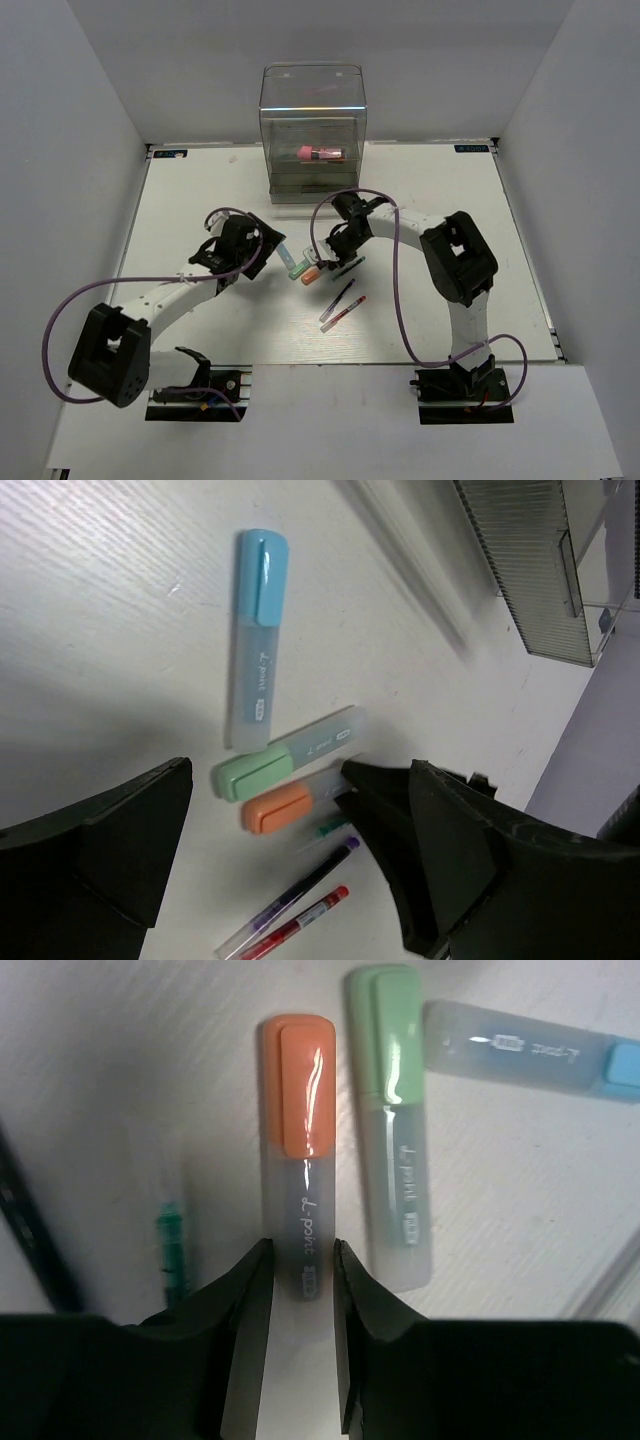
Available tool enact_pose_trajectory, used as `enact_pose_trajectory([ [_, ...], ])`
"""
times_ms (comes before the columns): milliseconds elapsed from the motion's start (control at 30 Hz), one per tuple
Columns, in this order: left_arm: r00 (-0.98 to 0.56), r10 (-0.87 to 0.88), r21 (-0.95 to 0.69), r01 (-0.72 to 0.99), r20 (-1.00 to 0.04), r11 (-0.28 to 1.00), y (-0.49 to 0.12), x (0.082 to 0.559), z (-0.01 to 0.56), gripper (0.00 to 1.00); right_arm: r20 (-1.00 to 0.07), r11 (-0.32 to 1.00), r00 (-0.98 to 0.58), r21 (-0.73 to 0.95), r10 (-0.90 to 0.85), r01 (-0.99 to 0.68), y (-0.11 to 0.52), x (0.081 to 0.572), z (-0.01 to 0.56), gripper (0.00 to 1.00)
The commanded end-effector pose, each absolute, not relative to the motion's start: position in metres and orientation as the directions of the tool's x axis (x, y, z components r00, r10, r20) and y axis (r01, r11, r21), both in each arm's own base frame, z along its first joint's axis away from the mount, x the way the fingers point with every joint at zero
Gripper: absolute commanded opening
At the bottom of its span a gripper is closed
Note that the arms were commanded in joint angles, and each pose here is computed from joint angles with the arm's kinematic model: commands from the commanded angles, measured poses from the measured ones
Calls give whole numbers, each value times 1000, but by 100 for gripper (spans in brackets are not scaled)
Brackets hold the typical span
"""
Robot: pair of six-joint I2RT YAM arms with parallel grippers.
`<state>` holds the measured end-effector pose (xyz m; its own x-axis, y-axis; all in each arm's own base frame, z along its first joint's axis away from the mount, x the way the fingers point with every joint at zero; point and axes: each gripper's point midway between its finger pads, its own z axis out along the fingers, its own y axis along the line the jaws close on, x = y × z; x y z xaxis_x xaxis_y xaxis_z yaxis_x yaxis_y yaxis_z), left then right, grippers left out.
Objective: Sort the stationery into containers
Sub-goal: Grab a piece of stationery with the right arm, then place the stationery into the container
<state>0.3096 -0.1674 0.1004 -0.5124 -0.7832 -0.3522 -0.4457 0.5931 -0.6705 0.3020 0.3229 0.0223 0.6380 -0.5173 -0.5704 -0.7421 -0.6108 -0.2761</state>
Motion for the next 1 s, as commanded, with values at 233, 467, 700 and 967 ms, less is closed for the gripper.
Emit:
enact_pose_trajectory([
  [233,-611,-742,-588,-504,-276,633,-197,336,84,98,-589,-442,480,-221,-650,-869,285,276,49,0],
  [467,-641,-720,-519,-534,-266,668,-198,338,64,91,-586,-50,408,-530,-700,-847,287,368,141,0],
  [700,-655,-697,-465,-539,-293,702,-194,344,51,89,-550,104,425,-690,-719,-716,283,441,204,0],
  [967,-649,-673,-439,-520,-354,733,-194,366,53,82,-426,48,472,-779,-772,-625,300,498,209,0],
])
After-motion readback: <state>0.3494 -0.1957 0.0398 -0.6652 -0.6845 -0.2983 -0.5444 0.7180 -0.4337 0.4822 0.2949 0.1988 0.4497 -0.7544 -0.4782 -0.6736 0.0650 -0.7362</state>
